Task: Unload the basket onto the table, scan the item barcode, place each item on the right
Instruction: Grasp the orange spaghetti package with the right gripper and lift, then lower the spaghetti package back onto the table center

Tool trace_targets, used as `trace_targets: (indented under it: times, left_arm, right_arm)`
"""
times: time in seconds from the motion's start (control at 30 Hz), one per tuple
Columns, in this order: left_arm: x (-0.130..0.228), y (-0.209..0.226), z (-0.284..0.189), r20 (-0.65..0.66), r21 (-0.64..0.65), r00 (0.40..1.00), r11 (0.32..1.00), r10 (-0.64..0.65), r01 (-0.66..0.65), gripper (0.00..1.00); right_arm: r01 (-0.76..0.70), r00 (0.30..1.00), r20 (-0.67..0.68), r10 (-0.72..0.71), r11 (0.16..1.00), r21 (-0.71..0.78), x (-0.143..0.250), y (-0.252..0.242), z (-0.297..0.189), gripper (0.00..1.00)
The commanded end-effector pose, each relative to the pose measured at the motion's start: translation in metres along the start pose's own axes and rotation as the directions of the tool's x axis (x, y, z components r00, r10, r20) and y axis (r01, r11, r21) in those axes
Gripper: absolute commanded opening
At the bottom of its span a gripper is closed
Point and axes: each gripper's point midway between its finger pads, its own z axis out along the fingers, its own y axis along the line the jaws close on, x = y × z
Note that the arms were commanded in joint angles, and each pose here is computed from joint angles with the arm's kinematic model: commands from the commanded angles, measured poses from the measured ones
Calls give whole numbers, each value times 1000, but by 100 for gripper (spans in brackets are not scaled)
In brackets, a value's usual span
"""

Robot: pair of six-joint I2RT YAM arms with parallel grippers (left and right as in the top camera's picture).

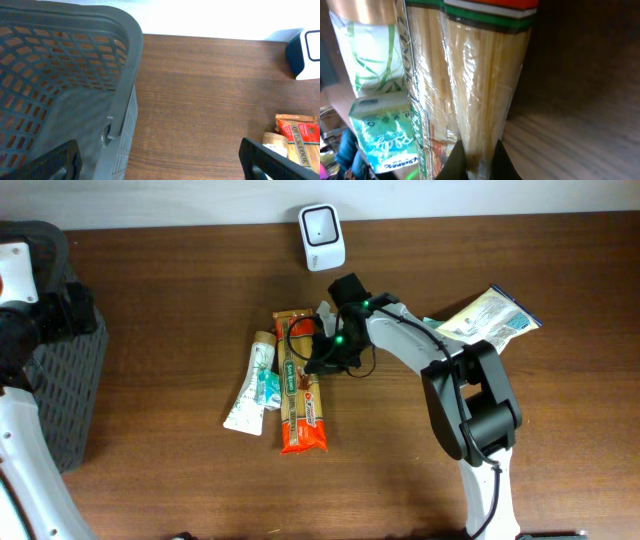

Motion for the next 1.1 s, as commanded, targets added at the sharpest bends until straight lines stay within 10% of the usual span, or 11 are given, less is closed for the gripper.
trace_targets:
  times: [0.0, 0.17, 0.27, 0.43, 0.57, 0.83, 1.07]
  left_arm:
    - [-4, 0, -4, 16, -2, 1000, 1000, 18, -18, 99]
    - [-4, 0, -4, 16, -2, 1000, 1000, 18, -18, 99]
    - [-4, 0, -4, 16, -2, 1000, 1000, 18, -18, 99]
    - [-4, 0, -4, 16, -2, 1000, 1000, 18, -18, 99]
    - [-4, 0, -4, 16, -2, 1000, 1000, 18, -18, 99]
    - [-4, 0, -4, 16, -2, 1000, 1000, 18, -18, 99]
    - [-4, 0, -4, 16, -2, 1000, 1000, 18, -18, 99]
  right_arm:
    - [6, 1000, -27, -4, 999, 52, 14, -13, -20, 4]
    - [-4, 996, 92, -18, 973, 231, 17, -12, -99, 4]
    - [-166, 980, 186, 64, 774, 611, 27, -62, -151, 4]
    - [-191, 976, 216, 25, 577, 794, 27, -81, -174, 4]
    - [-126, 988, 154, 8, 616, 777, 23, -72, -133, 5]
    - [121, 988, 15, -153, 831, 543, 36, 25, -11, 72]
    - [93, 993, 10, -118, 832, 547, 18, 20, -86, 65]
